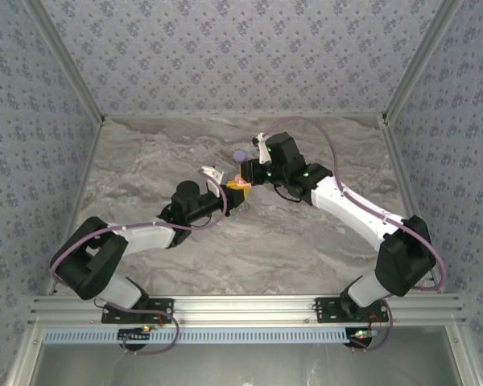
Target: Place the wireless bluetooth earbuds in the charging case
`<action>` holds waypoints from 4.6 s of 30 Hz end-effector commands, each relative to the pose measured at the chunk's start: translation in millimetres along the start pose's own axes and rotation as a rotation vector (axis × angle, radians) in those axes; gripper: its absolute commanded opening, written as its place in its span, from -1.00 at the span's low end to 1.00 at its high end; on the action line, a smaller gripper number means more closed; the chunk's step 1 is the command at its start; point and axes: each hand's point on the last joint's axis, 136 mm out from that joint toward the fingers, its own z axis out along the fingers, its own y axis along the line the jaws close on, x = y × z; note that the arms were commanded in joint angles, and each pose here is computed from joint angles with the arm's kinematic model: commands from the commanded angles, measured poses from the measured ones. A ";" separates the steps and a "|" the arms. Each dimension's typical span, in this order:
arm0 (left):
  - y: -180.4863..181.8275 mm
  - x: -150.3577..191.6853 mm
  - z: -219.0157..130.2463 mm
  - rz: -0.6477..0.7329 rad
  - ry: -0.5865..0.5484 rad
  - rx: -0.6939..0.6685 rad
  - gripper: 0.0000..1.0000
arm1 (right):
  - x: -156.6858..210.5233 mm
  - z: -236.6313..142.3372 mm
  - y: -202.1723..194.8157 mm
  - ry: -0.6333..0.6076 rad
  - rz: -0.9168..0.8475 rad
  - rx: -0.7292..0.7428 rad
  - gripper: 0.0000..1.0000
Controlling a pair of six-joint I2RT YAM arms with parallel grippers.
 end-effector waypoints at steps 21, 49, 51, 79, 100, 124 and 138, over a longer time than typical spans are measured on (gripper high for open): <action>-11.4 -26.5 3.6 -0.064 -0.056 0.024 -0.75 | -6.5 -8.1 8.1 -0.056 0.011 -0.005 -0.53; -3.9 -32.2 5.6 -0.047 -0.066 -0.024 -0.77 | 19.4 -5.3 0.1 0.023 0.033 0.024 -0.47; -5.3 -33.1 5.4 -0.040 -0.066 -0.017 -0.77 | 19.5 -5.6 0.3 0.025 0.033 0.024 -0.44; -42.4 -46.3 -17.0 0.214 -0.028 0.162 -0.77 | 0.9 -50.5 -39.5 0.077 0.053 -0.107 -0.23; -78.0 -68.0 -22.5 0.234 -0.038 0.358 -0.76 | 8.2 -40.7 -8.9 0.150 0.065 -0.405 -0.60; -58.3 -54.1 -11.8 0.163 0.001 0.302 -0.75 | 1.8 -67.1 27.2 0.104 0.010 -0.598 -0.62; -26.5 -40.9 -2.5 0.080 0.082 0.147 -0.75 | 8.6 -44.7 -39.3 0.095 0.071 -0.195 -0.56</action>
